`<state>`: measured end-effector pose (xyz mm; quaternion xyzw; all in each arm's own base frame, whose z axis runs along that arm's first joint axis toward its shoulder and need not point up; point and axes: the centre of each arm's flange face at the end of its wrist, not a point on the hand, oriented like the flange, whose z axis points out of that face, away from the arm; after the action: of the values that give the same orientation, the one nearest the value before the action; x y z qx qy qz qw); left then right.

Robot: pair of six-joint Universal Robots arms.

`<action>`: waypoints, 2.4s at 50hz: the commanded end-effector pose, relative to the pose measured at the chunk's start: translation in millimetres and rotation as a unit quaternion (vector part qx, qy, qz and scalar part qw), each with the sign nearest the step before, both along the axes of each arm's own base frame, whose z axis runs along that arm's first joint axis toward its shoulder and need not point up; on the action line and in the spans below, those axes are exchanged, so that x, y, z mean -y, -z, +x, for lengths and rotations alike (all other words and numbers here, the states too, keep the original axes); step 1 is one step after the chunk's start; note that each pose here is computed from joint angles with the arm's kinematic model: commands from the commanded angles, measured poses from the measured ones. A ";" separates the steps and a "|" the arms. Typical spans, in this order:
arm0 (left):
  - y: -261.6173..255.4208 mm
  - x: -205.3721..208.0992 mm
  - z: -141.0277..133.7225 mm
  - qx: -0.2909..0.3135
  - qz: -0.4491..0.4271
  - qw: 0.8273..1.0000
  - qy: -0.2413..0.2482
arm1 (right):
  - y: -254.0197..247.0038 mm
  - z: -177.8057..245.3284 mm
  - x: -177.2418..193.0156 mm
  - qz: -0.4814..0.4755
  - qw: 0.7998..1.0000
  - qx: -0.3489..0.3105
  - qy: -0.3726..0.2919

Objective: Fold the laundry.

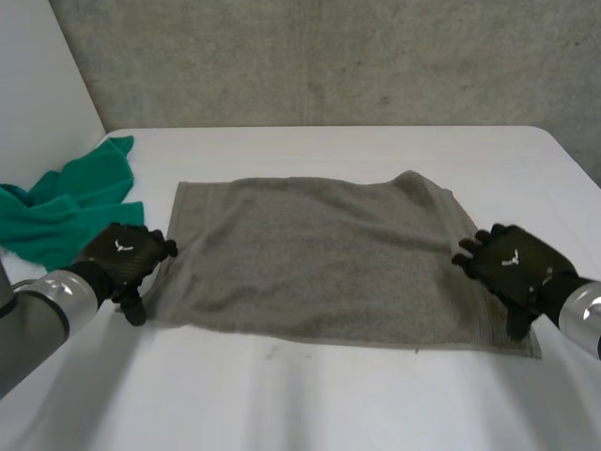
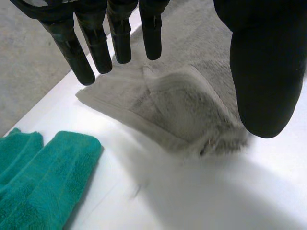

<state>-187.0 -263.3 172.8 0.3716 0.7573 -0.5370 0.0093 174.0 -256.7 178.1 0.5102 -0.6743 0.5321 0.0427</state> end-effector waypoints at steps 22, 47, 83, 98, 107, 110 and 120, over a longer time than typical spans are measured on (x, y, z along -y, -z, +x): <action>44.4 24.0 10.7 0.019 0.008 0.999 0.029 | 52.6 -24.1 0.3 0.119 0.988 0.060 0.084; 32.2 27.3 11.9 0.014 -0.007 1.000 0.020 | 60.9 -25.0 19.8 0.085 0.991 0.062 0.086; 24.0 22.7 11.7 -0.007 0.003 1.000 0.009 | 57.5 -25.1 49.2 0.056 0.989 0.087 0.101; -2.6 -21.4 24.1 0.031 0.083 0.995 -0.036 | -6.0 -27.3 25.5 0.198 0.973 0.053 0.107; -6.4 -69.7 28.2 0.112 0.143 0.983 -0.002 | -14.3 -34.6 -10.7 0.279 0.956 -0.068 0.053; -4.6 -76.2 27.3 0.130 0.143 0.981 0.011 | -15.2 -40.8 -11.8 0.287 0.953 -0.082 0.052; -12.1 -29.2 24.4 0.123 0.052 0.991 -0.009 | -13.9 -41.6 26.3 0.179 0.977 -0.024 0.112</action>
<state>-160.1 -199.3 180.5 0.4432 0.8036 -0.3921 0.0640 131.8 -258.0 192.1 0.4903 -0.8148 0.3093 0.0007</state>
